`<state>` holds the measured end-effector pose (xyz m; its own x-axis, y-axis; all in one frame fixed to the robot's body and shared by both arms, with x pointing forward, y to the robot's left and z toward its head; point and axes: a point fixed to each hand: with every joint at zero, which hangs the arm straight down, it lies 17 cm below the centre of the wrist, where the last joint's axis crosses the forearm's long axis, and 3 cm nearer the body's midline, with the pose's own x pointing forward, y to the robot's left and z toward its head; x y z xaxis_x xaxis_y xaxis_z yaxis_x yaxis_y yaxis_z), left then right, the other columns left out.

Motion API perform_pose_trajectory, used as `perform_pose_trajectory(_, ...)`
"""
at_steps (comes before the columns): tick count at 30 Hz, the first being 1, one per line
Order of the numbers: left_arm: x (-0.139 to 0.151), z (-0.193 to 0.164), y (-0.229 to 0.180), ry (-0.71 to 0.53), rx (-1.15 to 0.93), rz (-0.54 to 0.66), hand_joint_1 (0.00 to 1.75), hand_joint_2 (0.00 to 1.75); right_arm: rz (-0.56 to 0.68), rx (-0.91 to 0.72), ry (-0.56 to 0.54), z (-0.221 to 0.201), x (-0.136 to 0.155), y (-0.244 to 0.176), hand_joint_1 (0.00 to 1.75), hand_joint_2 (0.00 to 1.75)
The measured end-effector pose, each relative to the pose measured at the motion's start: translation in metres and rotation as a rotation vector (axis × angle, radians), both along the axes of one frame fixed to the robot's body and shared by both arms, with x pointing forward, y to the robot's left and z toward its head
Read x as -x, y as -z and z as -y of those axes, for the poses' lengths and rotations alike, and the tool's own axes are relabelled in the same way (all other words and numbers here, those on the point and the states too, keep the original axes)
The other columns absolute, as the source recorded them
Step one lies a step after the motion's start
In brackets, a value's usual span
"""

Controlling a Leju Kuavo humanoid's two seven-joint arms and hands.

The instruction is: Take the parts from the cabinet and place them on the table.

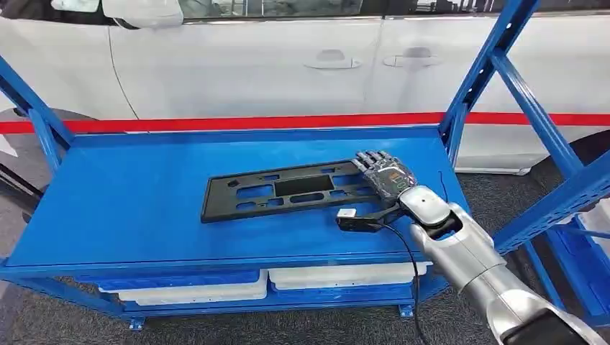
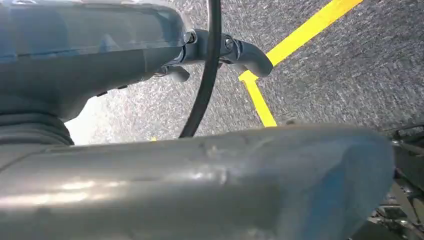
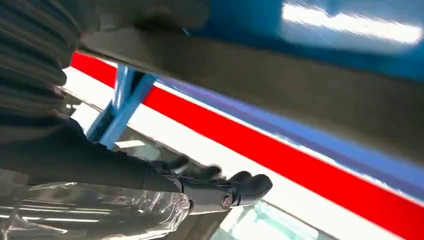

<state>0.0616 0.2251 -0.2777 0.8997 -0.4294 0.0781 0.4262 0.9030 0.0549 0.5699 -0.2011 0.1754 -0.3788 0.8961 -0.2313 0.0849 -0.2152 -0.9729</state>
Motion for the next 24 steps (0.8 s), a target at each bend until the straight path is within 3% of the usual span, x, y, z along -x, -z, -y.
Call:
perform_pose_trajectory(2, -0.001, 0.0, 0.0, -0.004, 0.001, 0.002, 0.0, 0.0, -0.009, 0.002, 0.015, 0.006, -0.002, 0.003, 1.48, 1.75)
perform_pose_trajectory(3, -0.001, 0.0, 0.0, -0.005, 0.001, 0.002, 0.0, 0.0, -0.012, 0.005, 0.02, 0.008, -0.002, 0.005, 1.69, 1.75)
perform_pose_trajectory(6, -0.001, 0.0, 0.0, -0.012, 0.003, 0.003, 0.0, 0.0, -0.023, 0.011, 0.031, 0.013, -0.003, 0.009, 1.71, 1.75)
perform_pose_trajectory(9, -0.002, 0.001, 0.0, -0.016, 0.004, 0.003, 0.0, 0.0, -0.022, -0.001, 0.037, 0.012, -0.006, 0.005, 1.54, 1.75)
perform_pose_trajectory(21, -0.002, 0.0, 0.0, -0.021, 0.004, 0.003, 0.0, 0.0, -0.022, -0.012, 0.041, 0.01, -0.007, 0.003, 1.57, 1.75)
perform_pose_trajectory(24, -0.002, 0.001, 0.0, -0.025, 0.005, 0.005, 0.0, 0.0, -0.022, -0.015, 0.045, 0.012, -0.009, 0.001, 1.69, 1.75)
